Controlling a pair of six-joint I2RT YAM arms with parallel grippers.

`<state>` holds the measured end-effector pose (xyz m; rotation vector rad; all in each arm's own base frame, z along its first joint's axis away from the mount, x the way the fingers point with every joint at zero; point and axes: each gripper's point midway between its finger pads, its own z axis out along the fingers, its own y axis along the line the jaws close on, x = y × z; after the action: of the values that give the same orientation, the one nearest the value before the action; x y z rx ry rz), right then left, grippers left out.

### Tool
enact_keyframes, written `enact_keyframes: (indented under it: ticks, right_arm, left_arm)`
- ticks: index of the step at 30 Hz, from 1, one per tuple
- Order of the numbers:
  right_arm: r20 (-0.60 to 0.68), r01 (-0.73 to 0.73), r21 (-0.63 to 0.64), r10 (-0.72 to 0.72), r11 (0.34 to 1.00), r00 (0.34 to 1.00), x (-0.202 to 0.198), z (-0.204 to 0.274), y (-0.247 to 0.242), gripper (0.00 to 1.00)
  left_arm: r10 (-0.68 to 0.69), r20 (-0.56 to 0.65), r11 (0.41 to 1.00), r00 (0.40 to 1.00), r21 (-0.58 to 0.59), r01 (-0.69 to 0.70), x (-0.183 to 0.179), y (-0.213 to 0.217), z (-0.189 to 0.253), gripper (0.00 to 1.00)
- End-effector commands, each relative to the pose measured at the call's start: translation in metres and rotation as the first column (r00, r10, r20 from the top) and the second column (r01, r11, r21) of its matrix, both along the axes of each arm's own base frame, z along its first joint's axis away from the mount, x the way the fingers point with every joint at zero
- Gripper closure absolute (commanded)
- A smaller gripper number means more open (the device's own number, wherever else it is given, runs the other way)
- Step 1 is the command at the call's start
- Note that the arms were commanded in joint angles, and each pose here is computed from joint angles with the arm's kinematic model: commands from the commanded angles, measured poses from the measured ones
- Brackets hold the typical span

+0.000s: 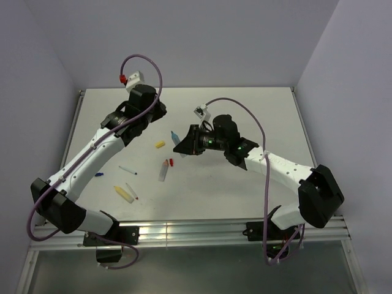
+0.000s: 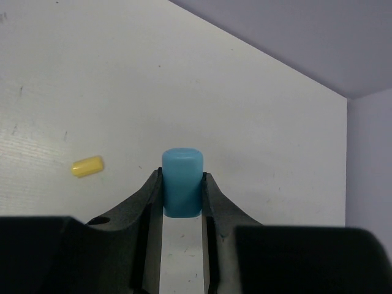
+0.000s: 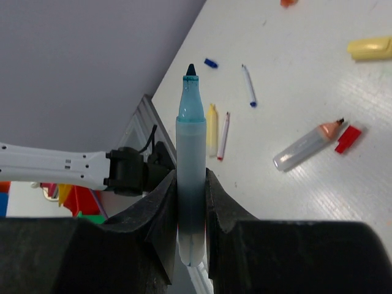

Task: Insert the pens into the pen caps

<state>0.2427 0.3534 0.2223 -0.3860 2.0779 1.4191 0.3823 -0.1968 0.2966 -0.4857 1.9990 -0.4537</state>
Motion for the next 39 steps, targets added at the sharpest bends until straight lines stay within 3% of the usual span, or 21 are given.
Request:
enact_keyframes:
  ticks: [1,11,39]
  right_arm:
    - [0.117,0.035,0.066,-0.043,0.997,0.992,0.015,0.046,0.009,1.0]
    - [0.186,0.105,0.054,-0.113,0.993,0.976,0.025,0.054,-0.001,1.0]
    - [0.219,0.17,0.09,-0.186,0.981,0.958,0.04,0.074,-0.022,1.0]
  left_arm:
    - [-0.081,0.098,0.996,0.992,-0.019,0.083,-0.004,-0.017,0.034,1.0]
    - [-0.19,0.137,0.98,0.972,-0.035,0.196,-0.027,-0.049,0.046,1.0]
    - [-0.232,0.104,0.971,0.967,-0.038,0.237,-0.027,-0.066,0.026,1.0]
